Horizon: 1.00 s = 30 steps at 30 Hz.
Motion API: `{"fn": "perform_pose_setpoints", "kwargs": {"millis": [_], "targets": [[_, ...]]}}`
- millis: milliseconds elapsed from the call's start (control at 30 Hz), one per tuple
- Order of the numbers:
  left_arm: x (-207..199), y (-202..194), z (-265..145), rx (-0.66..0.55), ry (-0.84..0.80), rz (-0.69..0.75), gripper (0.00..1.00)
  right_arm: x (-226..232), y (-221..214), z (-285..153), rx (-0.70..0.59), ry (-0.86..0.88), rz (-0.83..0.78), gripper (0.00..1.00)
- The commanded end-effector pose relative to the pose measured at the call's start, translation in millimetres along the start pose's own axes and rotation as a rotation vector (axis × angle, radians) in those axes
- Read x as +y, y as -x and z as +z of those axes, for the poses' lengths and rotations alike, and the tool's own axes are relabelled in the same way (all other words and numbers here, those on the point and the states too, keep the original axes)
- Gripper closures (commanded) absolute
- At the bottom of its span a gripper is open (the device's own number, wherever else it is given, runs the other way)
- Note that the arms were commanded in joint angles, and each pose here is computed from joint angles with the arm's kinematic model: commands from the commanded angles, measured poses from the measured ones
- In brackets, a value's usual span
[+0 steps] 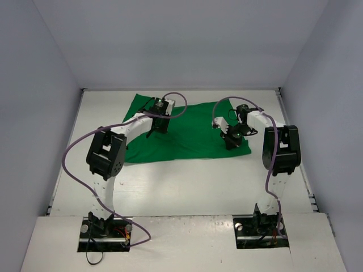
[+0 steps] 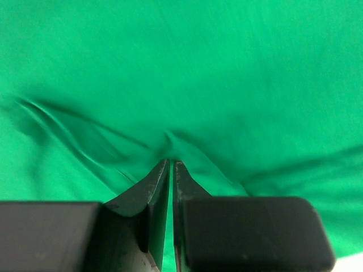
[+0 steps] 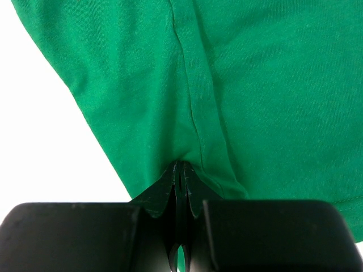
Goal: Fold and stack the t-shirts
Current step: Fold the flattened tshirt in 1/3 of the way
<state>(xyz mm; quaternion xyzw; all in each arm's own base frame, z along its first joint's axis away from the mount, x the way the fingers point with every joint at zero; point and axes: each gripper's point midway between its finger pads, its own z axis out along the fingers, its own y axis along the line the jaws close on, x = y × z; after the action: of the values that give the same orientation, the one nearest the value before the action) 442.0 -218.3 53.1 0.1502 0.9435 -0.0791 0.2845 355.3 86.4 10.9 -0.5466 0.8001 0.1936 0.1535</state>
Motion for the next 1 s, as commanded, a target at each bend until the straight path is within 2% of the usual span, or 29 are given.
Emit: {"fn": "perform_pose_setpoints", "kwargs": {"millis": [0,100,233,300,333,400,467,533,633,733,800,900,933,967], "targets": [[32.7,77.8,-30.2,-0.268,0.187,0.136,0.95,9.8,5.5,-15.7,0.007,-0.012,-0.023,1.0],[41.5,95.4,-44.2,-0.364,0.239,0.205,0.9,7.7,6.1,-15.6,0.015,-0.019,-0.03,1.0],[36.0,97.9,-79.6,-0.41,0.194,0.251,0.82,2.0,8.1,-18.6,0.019,-0.038,-0.036,1.0],[30.5,83.5,-105.2,-0.367,0.106,0.18,0.74,-8.6,11.3,-27.9,0.019,-0.076,-0.05,1.0],[35.3,71.5,-104.7,-0.326,0.103,0.166,0.71,-13.2,12.3,-31.6,0.019,-0.092,-0.053,1.0],[35.6,47.3,-128.4,-0.295,0.027,0.032,0.64,-25.9,18.0,-43.2,0.003,-0.134,-0.052,0.98],[31.4,11.2,-143.7,-0.217,-0.01,-0.063,0.61,-40.8,26.2,-54.8,-0.025,-0.172,-0.042,0.9],[24.7,-7.4,-156.4,-0.193,-0.032,-0.157,0.61,-53.8,42.1,-66.3,-0.081,-0.2,-0.039,0.77],[20.8,-43.9,-146.2,-0.097,-0.029,-0.276,0.61,-69.2,66.2,-70.7,-0.163,-0.202,-0.005,0.71],[27.3,-61.2,-132.3,-0.03,0.035,-0.381,0.62,-85.5,93.3,-77.2,-0.236,-0.211,0.003,0.77],[35.2,-75.7,-114.4,0.036,0.082,-0.43,0.63,-90.4,96.4,-55.1,-0.214,-0.183,0.03,0.83],[47.6,-51.0,-110.7,-0.042,0.079,-0.406,0.65,-98.6,98.5,-45.3,-0.207,-0.185,0.03,0.85],[55.7,-30.9,-111.4,-0.11,0.064,-0.376,0.65,-103.9,98.9,-42.6,-0.217,-0.183,0.044,0.83],[58.1,-4.2,-117.7,-0.181,0.041,-0.343,0.63,-110.1,106.9,-49.1,-0.251,-0.195,0.037,0.75]]}}
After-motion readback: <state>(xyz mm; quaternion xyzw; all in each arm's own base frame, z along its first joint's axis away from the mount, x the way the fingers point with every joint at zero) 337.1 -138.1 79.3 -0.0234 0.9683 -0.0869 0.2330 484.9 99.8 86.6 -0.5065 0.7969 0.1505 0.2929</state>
